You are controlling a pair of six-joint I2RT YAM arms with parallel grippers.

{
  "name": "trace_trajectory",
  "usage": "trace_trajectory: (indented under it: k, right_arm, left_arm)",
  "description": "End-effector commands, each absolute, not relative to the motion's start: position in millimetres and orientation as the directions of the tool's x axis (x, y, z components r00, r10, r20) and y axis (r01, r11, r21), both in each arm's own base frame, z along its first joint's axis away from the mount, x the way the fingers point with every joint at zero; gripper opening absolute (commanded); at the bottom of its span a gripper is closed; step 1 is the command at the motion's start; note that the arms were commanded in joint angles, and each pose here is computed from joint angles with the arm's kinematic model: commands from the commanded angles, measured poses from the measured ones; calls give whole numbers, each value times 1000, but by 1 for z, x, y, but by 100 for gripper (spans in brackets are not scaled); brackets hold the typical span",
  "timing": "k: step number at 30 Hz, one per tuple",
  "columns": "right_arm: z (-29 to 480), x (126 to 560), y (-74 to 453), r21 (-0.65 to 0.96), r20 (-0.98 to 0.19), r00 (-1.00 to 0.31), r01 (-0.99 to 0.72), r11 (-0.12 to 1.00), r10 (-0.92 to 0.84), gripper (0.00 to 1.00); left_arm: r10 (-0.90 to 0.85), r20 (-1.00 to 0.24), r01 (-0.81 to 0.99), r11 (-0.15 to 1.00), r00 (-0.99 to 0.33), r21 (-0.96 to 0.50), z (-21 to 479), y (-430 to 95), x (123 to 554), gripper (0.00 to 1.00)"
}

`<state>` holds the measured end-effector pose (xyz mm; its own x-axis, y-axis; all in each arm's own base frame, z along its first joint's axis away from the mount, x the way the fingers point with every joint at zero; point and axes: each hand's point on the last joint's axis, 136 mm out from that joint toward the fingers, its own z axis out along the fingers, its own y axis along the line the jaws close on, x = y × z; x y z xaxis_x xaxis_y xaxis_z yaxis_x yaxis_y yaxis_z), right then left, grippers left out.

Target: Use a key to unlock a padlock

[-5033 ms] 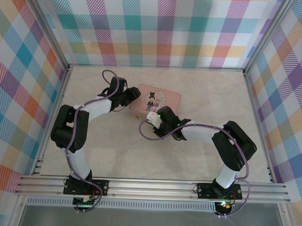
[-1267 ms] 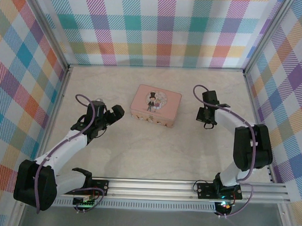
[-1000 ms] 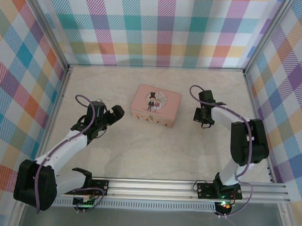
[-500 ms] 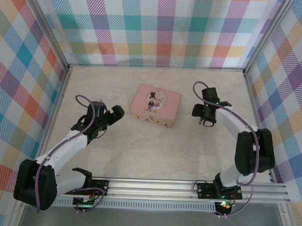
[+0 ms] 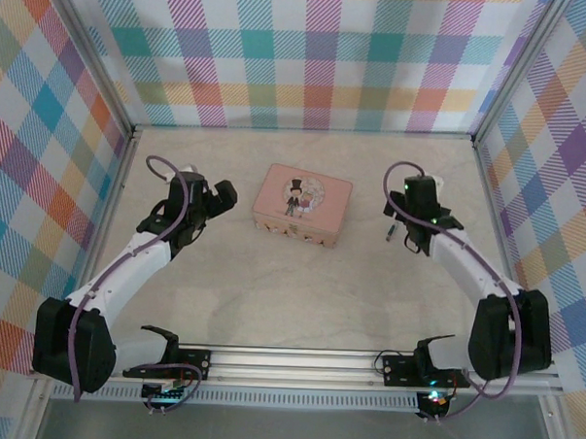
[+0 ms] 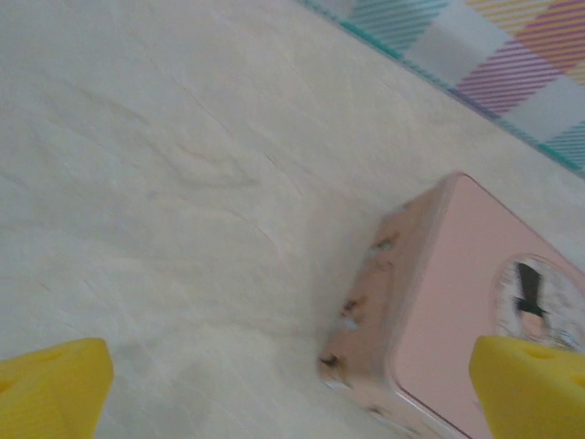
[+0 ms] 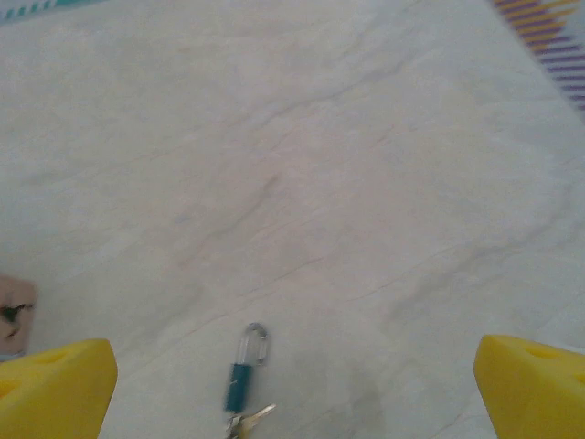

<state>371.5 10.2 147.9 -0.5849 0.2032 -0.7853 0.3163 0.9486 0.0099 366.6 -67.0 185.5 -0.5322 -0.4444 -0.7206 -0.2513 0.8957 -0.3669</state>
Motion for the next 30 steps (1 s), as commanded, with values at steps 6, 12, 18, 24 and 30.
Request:
trace_trajectory:
  k: [6, 12, 18, 24, 30]
  right_arm:
    - [156, 363, -41, -62, -923, -369, 428, 902, 112, 100]
    - [128, 376, -40, -54, -930, -355, 400, 915, 101, 100]
    - [109, 391, -19, -11, -935, -346, 258, 966, 82, 100]
    - [104, 389, 0, 70, -941, -328, 57, 996, 85, 100]
    - [95, 394, 1, 58, -941, -329, 56, 997, 73, 100]
  left_arm:
    - [-181, -887, -351, 936, -424, -23, 172, -3, 372, 100]
    - [-155, -895, -405, 914, -419, 31, 135, 20, 388, 100]
    - [-114, -903, -308, 951, -414, 21, 111, 23, 396, 100]
    - [-90, -934, -210, 978, -346, -16, 83, 9, 393, 100]
    - [-100, -927, -224, 974, -360, -18, 83, 12, 392, 100]
